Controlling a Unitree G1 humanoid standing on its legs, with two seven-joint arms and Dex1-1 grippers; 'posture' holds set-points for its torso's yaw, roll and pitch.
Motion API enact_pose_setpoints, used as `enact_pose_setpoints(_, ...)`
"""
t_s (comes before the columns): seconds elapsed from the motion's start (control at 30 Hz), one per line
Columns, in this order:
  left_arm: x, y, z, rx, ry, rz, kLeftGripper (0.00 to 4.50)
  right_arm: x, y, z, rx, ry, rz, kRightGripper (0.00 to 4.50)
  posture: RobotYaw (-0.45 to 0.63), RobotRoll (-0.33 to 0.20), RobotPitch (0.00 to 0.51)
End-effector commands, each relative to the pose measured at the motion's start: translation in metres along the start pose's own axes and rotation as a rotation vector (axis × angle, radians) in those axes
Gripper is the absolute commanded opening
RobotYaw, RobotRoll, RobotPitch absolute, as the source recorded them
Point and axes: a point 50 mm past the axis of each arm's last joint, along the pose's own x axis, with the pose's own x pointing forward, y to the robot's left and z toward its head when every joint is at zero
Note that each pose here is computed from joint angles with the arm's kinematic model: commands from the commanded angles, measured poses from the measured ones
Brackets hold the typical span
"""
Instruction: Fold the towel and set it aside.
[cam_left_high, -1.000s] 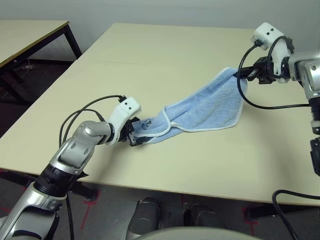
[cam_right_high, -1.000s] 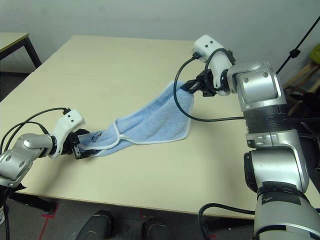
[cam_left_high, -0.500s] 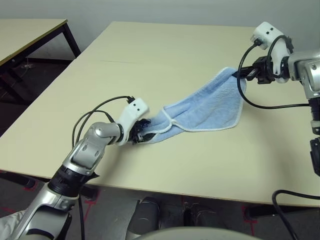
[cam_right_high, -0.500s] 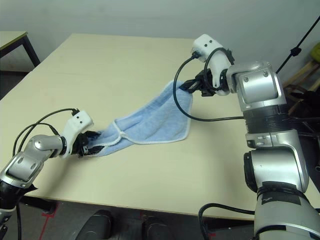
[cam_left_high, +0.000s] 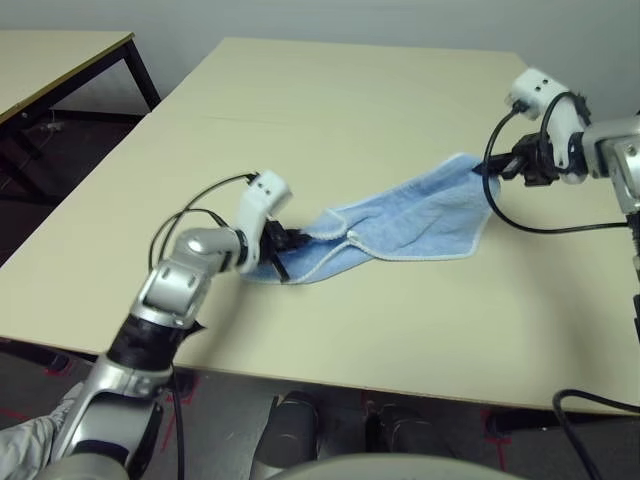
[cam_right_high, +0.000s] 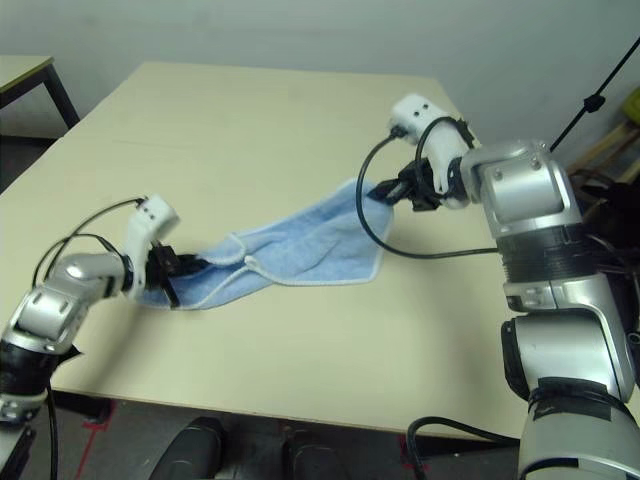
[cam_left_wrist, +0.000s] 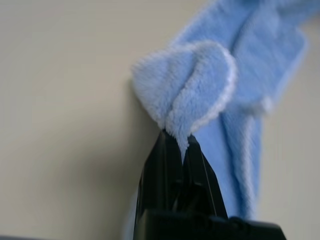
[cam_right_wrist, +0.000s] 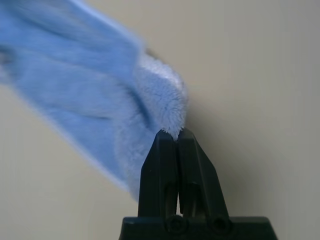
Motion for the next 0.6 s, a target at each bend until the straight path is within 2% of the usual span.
enact_pose_setpoints(0.03, -0.006, 0.041, 0.020, 0.063, -0.048, 0.110, 0.02, 0.006, -0.021, 0.014, -0.059, -0.112, -0.160, 0.00, 0.10, 0.000, 0.085)
enact_pose_setpoints(0.1, -0.010, 0.066, 0.045, 0.129, -0.101, 0.217, 0.02, 0.001, -0.036, 0.038, -0.101, -0.276, -0.334, 0.00, 0.09, 0.000, 0.075)
enact_pose_setpoints(0.13, -0.012, 0.072, 0.052, 0.147, -0.119, 0.247, 0.02, -0.002, -0.040, 0.045, -0.113, -0.328, -0.390, 0.00, 0.09, 0.000, 0.075)
enact_pose_setpoints(0.2, -0.021, 0.085, 0.081, 0.184, -0.228, 0.338, 0.02, -0.019, -0.046, 0.070, -0.095, -0.486, -0.458, 0.00, 0.09, 0.000, 0.070)
enact_pose_setpoints(0.27, -0.033, 0.093, 0.106, 0.199, -0.338, 0.404, 0.02, -0.039, -0.049, 0.092, -0.043, -0.669, -0.439, 0.00, 0.08, 0.000, 0.069)
enact_pose_setpoints(0.33, -0.040, 0.096, 0.113, 0.202, -0.390, 0.398, 0.02, -0.048, -0.048, 0.098, -0.024, -0.755, -0.382, 0.00, 0.08, 0.000, 0.070)
enact_pose_setpoints(0.43, -0.039, 0.093, 0.091, 0.190, -0.351, 0.324, 0.02, -0.039, -0.036, 0.078, -0.041, -0.728, -0.201, 0.00, 0.08, 0.000, 0.074)
enact_pose_setpoints(0.5, -0.035, 0.088, 0.068, 0.150, -0.318, 0.269, 0.02, -0.032, -0.023, 0.055, -0.043, -0.684, -0.097, 0.00, 0.07, 0.000, 0.077)
enact_pose_setpoints(0.6, -0.029, 0.069, 0.020, 0.034, -0.279, 0.179, 0.02, -0.017, 0.002, 0.009, 0.050, -0.614, 0.026, 0.00, 0.07, 0.000, 0.083)
